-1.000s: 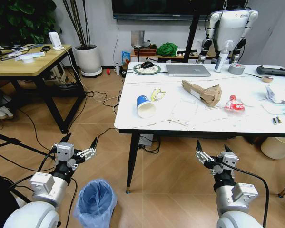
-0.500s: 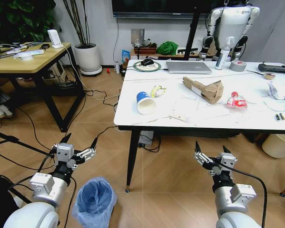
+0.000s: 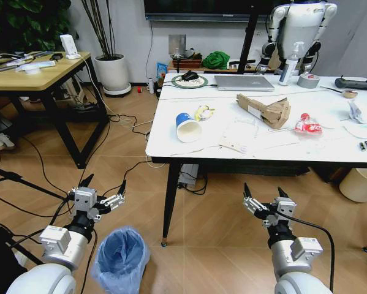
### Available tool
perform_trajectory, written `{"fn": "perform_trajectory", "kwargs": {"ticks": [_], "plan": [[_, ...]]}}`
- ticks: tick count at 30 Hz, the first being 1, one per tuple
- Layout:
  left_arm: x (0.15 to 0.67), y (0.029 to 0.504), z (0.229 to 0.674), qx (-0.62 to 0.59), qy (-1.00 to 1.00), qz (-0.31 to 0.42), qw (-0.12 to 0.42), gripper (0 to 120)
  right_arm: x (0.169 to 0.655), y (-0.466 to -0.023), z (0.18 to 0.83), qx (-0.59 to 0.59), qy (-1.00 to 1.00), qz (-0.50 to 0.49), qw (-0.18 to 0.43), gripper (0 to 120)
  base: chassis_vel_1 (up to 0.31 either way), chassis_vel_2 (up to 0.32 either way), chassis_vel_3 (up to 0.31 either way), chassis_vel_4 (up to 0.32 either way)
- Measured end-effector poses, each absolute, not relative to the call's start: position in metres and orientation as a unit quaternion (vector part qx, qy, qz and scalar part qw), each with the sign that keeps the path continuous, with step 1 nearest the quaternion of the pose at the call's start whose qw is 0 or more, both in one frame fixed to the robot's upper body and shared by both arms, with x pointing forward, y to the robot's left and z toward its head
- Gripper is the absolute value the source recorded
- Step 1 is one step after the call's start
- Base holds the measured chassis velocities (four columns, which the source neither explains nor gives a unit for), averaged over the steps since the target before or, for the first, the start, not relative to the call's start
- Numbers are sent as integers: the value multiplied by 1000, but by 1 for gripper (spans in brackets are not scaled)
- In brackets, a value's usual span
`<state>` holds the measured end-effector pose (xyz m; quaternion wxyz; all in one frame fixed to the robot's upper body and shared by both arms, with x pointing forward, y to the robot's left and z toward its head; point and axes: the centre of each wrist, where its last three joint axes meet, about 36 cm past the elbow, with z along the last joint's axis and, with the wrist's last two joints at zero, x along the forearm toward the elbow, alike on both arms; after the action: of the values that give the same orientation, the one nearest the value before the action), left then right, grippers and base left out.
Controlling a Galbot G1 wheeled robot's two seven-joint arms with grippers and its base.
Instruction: Pick up the trash bin and place the trash from the table into it.
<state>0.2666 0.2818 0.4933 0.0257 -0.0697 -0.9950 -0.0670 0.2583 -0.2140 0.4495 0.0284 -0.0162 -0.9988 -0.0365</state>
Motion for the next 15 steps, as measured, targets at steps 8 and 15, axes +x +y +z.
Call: {"fn": "perform_trajectory", "kwargs": {"ticks": [8, 15], "plan": [[267, 286, 491, -71, -994, -72, 27, 100, 259, -213, 447, -10, -999, -36, 23, 100, 0, 0, 0, 0], [271, 293, 493, -83, -993, -79, 26, 100, 259, -217, 446, 2, -999, -35, 21, 100, 0, 0, 0, 0]]}}
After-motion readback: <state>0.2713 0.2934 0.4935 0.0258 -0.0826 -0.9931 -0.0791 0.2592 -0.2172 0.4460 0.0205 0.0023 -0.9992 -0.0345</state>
